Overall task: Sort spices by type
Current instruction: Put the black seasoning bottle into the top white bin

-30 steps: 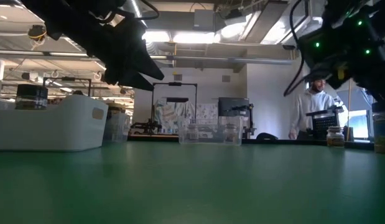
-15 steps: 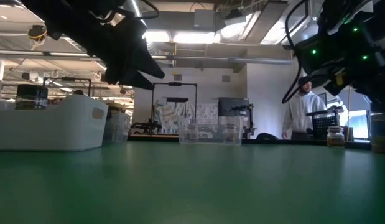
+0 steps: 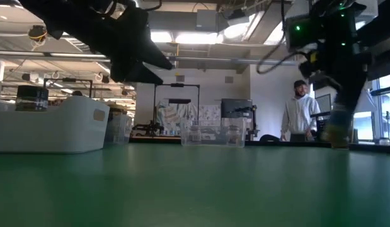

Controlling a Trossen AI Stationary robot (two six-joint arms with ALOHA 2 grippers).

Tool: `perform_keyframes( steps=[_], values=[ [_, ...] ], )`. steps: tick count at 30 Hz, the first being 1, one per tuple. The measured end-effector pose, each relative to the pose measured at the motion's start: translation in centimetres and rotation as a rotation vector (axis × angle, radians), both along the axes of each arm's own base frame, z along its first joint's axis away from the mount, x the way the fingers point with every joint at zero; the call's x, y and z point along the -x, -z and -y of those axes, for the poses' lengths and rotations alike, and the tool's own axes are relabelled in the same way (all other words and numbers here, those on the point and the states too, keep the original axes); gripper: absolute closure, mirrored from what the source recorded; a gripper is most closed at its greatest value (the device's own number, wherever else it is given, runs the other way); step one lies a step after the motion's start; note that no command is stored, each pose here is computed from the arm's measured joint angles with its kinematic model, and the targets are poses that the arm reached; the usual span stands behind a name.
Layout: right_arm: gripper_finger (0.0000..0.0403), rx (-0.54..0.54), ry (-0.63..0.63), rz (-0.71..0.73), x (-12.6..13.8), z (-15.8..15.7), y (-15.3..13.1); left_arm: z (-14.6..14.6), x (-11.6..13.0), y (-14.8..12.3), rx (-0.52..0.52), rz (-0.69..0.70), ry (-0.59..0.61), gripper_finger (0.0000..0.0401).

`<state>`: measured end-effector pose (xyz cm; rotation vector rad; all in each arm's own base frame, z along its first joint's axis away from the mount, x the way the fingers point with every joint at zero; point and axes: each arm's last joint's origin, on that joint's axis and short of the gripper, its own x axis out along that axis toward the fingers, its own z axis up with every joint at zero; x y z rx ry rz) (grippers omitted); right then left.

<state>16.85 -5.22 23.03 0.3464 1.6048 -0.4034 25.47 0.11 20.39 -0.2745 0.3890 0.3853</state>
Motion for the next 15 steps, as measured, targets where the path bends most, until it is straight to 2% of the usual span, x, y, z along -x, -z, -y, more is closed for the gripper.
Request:
perform_keyframes(
  steps=[6,15],
  values=[
    [0.0195,-0.004,-0.111,0.159,-2.4,-1.5,-0.6,0.0,-0.6,1.5,0.034,-0.049,-0.026,0.0070],
    [0.0195,0.015,-0.222,0.117,-7.6,-3.6,-0.4,0.0,-1.7,2.7,0.032,-0.035,-0.025,0.0070]
  ],
)
